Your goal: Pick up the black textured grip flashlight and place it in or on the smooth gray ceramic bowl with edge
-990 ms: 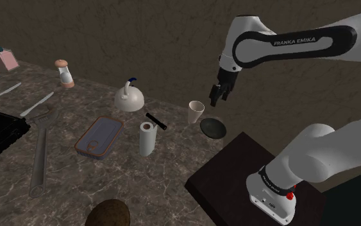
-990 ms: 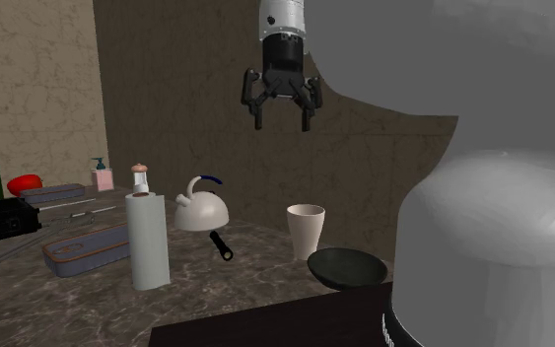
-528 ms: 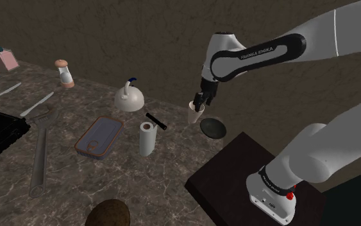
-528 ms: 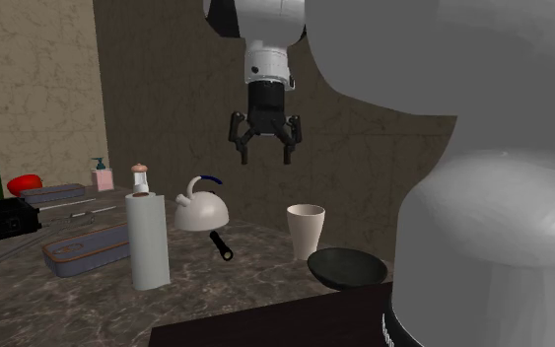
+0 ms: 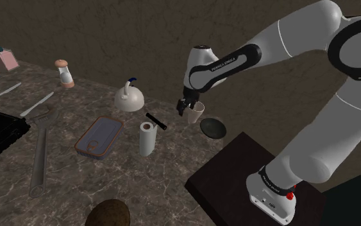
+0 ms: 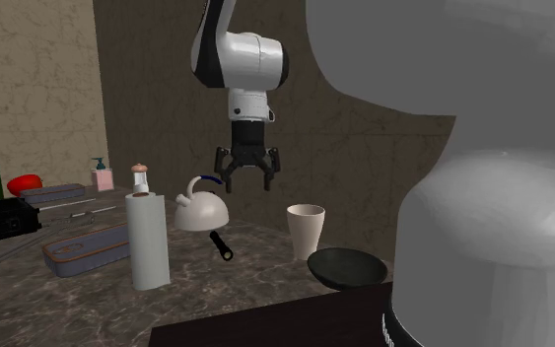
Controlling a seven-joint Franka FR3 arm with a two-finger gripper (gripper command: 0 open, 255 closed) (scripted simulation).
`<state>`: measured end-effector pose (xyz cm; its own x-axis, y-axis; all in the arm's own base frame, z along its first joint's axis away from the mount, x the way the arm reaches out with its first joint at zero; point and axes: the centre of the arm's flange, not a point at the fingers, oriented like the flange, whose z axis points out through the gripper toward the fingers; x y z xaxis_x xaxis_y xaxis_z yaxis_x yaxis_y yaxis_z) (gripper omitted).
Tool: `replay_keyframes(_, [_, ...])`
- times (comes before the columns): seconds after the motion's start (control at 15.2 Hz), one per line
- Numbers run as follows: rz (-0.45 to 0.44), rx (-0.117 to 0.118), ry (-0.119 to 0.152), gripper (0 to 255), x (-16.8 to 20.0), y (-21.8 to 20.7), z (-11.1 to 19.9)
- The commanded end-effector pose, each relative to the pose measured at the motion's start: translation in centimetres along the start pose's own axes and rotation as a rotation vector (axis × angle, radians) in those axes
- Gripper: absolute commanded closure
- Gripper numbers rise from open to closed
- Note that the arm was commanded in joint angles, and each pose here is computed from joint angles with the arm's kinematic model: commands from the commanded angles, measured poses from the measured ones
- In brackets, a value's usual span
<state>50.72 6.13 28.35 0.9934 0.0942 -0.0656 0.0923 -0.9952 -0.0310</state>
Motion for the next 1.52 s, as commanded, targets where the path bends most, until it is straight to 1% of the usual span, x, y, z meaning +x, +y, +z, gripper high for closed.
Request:
replay_keyframes(0.0, [-0.009,-0.003,0.009,0,1.9,-0.2,2.1])
replay_keyframes(0.99, [-0.072,-0.021,0.069,0,15.8,-3.6,14.9])
replay_keyframes(1.06, [-0.073,-0.021,0.069,0,16.0,-3.6,15.1])
replay_keyframes(1.45, [-0.073,-0.021,0.069,0,16.2,-3.6,18.2])
